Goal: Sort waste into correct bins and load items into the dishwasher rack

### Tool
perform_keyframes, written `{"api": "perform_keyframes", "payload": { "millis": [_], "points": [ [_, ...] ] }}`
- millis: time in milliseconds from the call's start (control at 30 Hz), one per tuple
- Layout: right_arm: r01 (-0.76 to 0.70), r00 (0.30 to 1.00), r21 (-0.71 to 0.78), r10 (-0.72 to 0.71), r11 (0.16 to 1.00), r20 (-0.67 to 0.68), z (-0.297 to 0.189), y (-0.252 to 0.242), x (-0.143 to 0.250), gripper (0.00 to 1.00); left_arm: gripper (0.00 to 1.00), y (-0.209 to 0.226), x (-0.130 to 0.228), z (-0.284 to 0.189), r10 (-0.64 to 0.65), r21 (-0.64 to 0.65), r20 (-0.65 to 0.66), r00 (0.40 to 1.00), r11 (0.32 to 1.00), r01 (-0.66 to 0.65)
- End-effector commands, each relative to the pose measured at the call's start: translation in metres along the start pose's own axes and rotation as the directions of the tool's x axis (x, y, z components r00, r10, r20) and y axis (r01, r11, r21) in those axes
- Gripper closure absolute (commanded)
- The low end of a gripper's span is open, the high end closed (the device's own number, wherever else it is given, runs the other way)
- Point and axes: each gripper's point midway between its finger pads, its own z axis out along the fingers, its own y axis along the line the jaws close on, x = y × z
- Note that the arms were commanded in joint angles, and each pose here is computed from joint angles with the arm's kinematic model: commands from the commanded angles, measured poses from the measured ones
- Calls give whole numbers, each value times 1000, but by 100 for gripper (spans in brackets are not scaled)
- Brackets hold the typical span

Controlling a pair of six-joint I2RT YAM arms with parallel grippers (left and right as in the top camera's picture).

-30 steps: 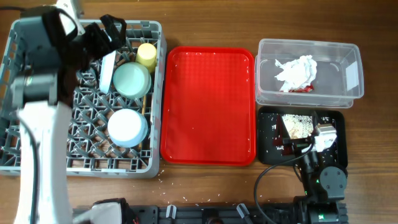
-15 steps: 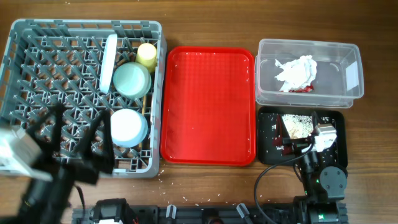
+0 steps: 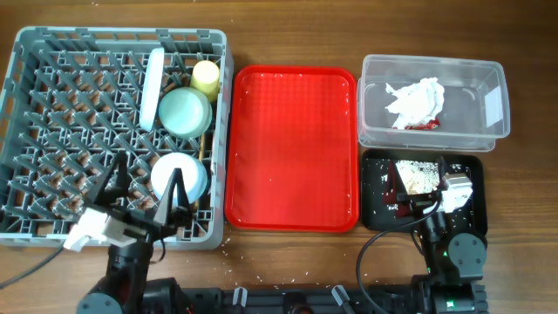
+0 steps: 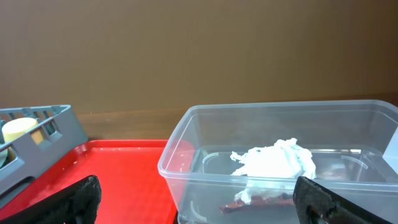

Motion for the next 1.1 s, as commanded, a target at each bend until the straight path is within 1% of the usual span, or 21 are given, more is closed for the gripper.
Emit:
{"api": "perform_keyframes", "payload": {
  "millis": [0,67,167,233,300,333,367,433,533,567,633,1067],
  "points": [
    [-9,1000,16,9,1000,10,0,-3,-2,0,0,31,19,-3,-14,-119,47,999,993,19],
    [-9,1000,16,9,1000,9,0,-3,-2,0,0,44,44,-6,-39,-168,10,999,985,40],
    [-9,1000,16,9,1000,10,0,-3,-2,0,0,57,74,-10,-57,-203,-49,997,978,46],
    [-9,1000,16,9,1000,10,0,-3,-2,0,0,66,96,-15,-80,-242,-119,990,969,49],
    [-9,1000,16,9,1000,10,0,-3,-2,0,0,79,132,-26,-130,-310,-253,959,950,47],
    [-9,1000,16,9,1000,10,0,-3,-2,0,0,85,153,-36,-140,-342,-338,931,940,18],
    [-9,1000,16,9,1000,9,0,-3,-2,0,0,89,167,-43,-137,-357,-396,908,934,-15],
    [-9,1000,16,9,1000,10,0,-3,-2,0,0,88,166,-43,-49,-315,-425,904,944,-97],
    [-9,1000,16,9,1000,10,0,-3,-2,0,0,84,167,-42,19,-266,-450,893,951,-155],
    [-9,1000,16,9,1000,10,0,-3,-2,0,0,81,168,-41,65,-230,-465,883,954,-191],
    [-9,1000,16,9,1000,10,0,-3,-2,0,0,79,169,-41,101,-203,-474,874,954,-220],
    [-9,1000,16,9,1000,10,0,-3,-2,0,0,79,169,-41,101,-203,-474,875,954,-220]
  ]
}}
